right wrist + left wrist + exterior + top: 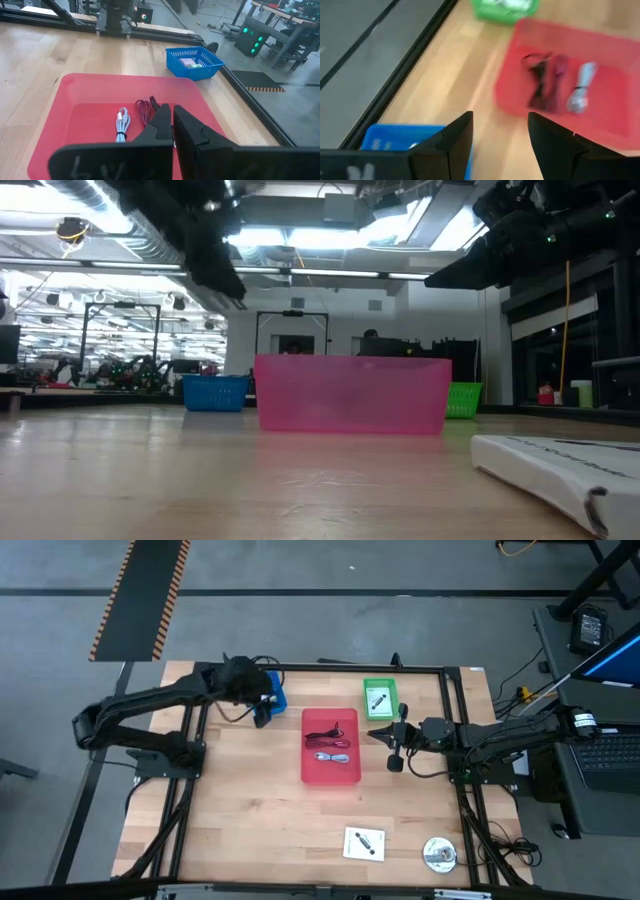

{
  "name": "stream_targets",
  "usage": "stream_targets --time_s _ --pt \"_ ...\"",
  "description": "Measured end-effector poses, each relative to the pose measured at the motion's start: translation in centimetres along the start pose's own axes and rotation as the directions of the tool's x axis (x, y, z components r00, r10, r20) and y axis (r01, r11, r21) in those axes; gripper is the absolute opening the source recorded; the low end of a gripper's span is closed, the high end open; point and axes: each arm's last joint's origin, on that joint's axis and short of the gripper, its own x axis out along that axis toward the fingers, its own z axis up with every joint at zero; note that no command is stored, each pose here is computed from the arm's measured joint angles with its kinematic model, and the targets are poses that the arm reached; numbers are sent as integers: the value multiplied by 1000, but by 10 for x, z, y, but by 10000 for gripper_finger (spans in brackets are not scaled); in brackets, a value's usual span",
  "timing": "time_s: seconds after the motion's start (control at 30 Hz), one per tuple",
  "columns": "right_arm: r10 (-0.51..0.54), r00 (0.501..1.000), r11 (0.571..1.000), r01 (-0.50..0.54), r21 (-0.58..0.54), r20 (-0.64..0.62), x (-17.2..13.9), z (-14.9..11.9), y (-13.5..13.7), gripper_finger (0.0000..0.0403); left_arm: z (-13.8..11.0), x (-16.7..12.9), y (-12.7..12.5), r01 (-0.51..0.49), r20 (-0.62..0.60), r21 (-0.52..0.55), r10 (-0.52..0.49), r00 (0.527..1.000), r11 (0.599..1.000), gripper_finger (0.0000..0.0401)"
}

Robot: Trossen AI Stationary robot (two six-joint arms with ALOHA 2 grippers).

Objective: Pick and place items into bin
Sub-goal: Put the card reader box into the green bin

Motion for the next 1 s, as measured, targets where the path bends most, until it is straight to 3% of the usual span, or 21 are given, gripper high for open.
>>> stream_targets --time_s 0.27,0.53,0.77,1.0 --pt "0 1000 1000 0 0 0 0 0 0 0 9 -16 -49 156 110 62 -162 981 986 178" --pt "0 1000 1000 0 0 0 0 0 0 0 7 -9 -102 298 97 163 -316 944 941 177" --pt "0 1000 1000 0 0 0 0 0 0 0 3 14 -148 398 84 254 -430 899 882 177" --pt "1 1000 1000 -1 3 -4 0 0 0 0 -14 51 -185 452 10 292 -476 880 843 177"
